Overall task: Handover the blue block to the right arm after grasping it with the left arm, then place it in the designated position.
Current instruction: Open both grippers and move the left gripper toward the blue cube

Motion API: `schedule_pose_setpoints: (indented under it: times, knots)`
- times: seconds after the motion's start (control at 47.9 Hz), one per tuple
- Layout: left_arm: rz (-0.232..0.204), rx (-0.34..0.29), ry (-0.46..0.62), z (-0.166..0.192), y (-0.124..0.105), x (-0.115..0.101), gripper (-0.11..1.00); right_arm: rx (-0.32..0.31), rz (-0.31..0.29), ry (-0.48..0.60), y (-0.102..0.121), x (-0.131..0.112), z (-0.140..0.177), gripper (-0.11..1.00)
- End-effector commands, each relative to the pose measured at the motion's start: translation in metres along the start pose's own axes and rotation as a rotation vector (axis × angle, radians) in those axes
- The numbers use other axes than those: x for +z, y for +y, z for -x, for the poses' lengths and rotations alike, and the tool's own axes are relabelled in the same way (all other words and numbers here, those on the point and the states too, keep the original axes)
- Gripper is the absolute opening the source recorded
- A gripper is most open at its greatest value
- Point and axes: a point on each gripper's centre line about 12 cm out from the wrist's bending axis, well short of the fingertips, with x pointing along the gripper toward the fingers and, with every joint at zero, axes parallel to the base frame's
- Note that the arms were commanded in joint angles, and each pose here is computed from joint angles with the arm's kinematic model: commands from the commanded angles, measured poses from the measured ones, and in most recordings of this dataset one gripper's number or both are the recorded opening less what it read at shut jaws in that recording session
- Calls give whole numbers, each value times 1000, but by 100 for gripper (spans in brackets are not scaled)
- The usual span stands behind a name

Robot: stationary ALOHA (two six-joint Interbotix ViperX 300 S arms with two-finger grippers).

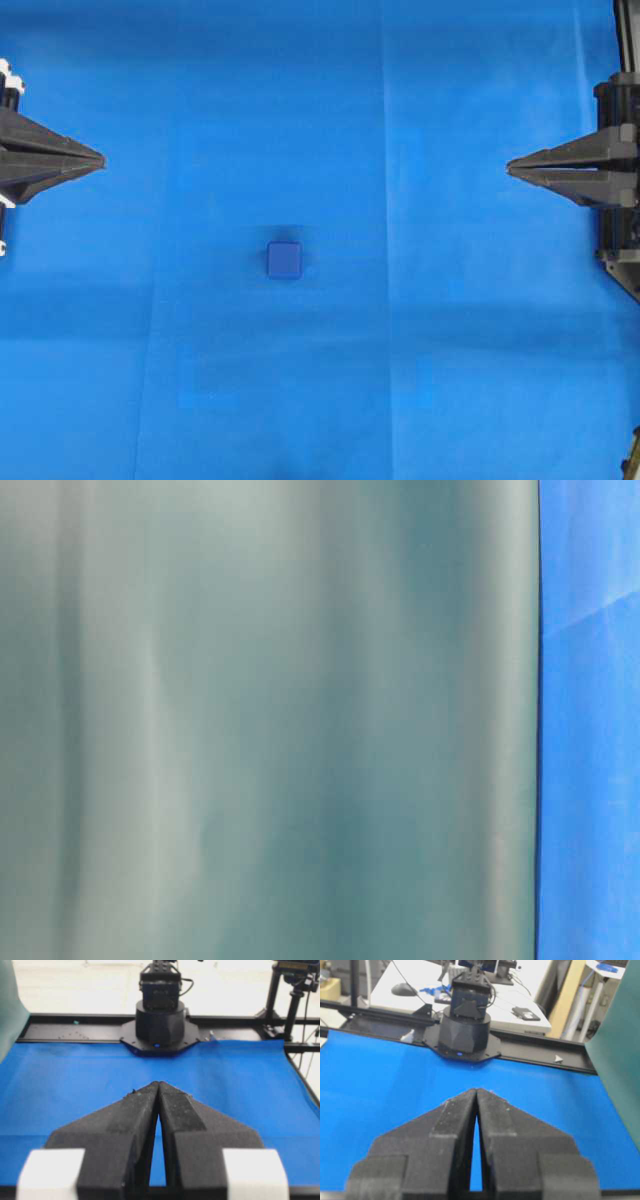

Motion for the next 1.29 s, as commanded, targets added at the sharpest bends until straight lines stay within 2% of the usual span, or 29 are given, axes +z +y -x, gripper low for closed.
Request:
schedule_pose_setpoints:
  times: [0.0,0.125,0.647,0.689,0.751,0.835,0.918,1.001,1.106,1.273]
  knots:
    - [4,-4,-12,0,-1,5,0,-1,-17,-25,0,10,-3,0]
    - [-9,-29,-25,1,-6,8,0,0,-8,-3,0,9,-4,-6]
    - [-9,-35,-32,2,-7,10,1,0,-14,9,0,13,-5,-5]
    - [-9,-35,-31,2,-7,9,5,-1,-15,8,0,13,-5,-3]
    - [-7,-33,-31,2,-6,9,18,-1,-18,12,0,12,-5,4]
    - [5,-35,-26,2,-7,9,44,-1,-27,17,0,12,-6,22]
    - [8,-35,-20,1,-7,7,69,-2,-41,28,0,11,-7,46]
    - [8,-35,-17,1,-7,7,88,-2,-43,46,0,9,-7,72]
    - [8,-35,-14,1,-7,6,93,-2,-46,46,0,10,-8,95]
    - [8,-33,-18,1,-7,7,93,-2,-47,48,0,11,-9,97]
